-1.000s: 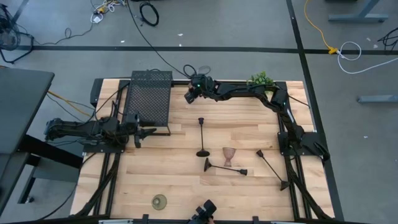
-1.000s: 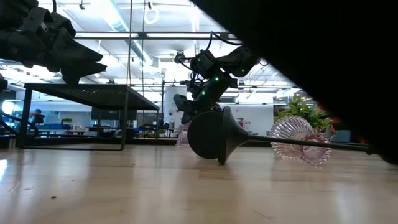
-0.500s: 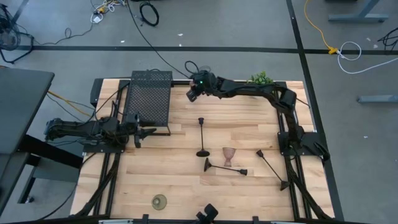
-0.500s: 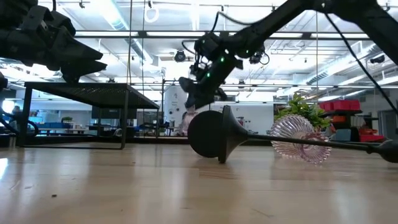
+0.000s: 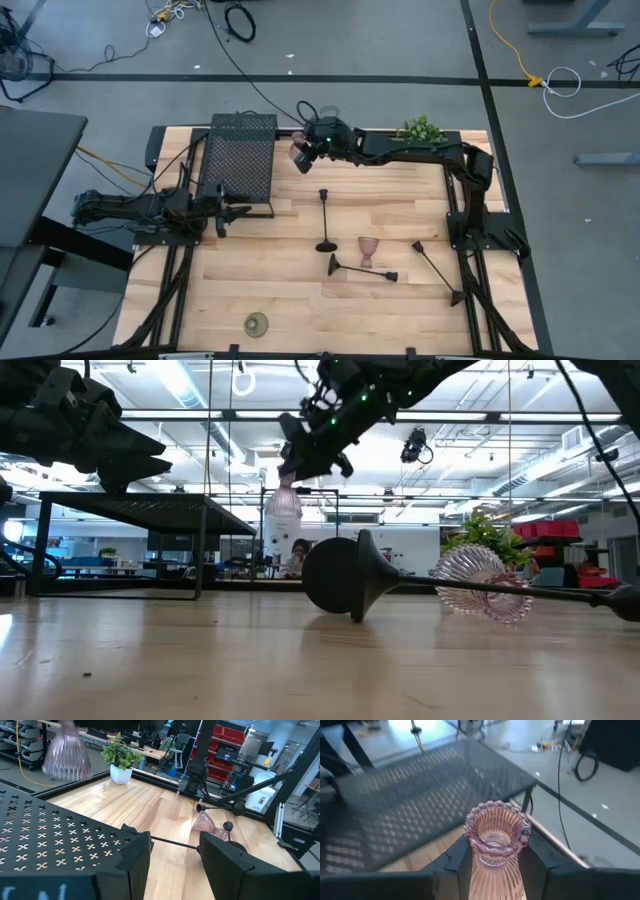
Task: Pick & Place candle stick holders
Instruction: Put the top pink candle holder on the shelf
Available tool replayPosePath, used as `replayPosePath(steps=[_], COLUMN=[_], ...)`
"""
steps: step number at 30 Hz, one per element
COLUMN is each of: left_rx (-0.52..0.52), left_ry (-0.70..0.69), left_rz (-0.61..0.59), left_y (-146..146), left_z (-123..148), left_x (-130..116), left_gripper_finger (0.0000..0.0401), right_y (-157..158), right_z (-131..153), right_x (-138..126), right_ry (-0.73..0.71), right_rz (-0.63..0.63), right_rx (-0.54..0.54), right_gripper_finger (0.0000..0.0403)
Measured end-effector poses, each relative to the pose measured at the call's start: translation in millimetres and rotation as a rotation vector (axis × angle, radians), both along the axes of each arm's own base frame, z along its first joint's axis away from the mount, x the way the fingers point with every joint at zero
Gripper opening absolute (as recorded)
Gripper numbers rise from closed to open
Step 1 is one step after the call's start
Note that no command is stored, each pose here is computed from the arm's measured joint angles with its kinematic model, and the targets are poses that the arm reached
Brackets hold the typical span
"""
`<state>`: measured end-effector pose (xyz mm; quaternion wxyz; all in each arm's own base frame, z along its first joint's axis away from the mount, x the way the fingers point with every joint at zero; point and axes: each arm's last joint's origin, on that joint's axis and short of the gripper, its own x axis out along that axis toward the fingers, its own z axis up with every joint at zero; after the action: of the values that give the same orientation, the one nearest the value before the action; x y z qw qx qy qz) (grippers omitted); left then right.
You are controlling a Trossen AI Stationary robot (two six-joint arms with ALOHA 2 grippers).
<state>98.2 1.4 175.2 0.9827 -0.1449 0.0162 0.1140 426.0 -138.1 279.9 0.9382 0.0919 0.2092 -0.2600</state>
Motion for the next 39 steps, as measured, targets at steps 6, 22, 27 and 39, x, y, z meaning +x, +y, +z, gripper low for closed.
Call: replayPosePath(steps=[6, 22, 27, 39], left_rx=[0.002, 0.039, 0.044, 0.103], left_ry=[0.001, -0.192, -0.25, -0.289], left_rz=[0.0, 0.192, 0.234, 0.214], left_y=[0.0, 5.3, 6.4, 10.5], left_z=[-0.1, 20.1, 26.2, 31.4], left_x=[0.0, -2.7, -4.2, -3.9], left_gripper_finger=[0.0172, 0.0172, 0.0172, 0.0172], right_y=[2.6, 32.8, 55.1, 93.3], right_z=[24.4, 56.9, 57.4, 61.8], right_x=[-1.5, 15.4, 20.6, 27.6], right_ry=[-0.085, -0.123, -0.129, -0.18], right_rz=[0.039, 0.188, 0.248, 0.332], right_rx=[-0.024, -0.028, -0.034, -0.039], right_gripper_finger=[0.0121, 0.0121, 0.0121, 0.0121])
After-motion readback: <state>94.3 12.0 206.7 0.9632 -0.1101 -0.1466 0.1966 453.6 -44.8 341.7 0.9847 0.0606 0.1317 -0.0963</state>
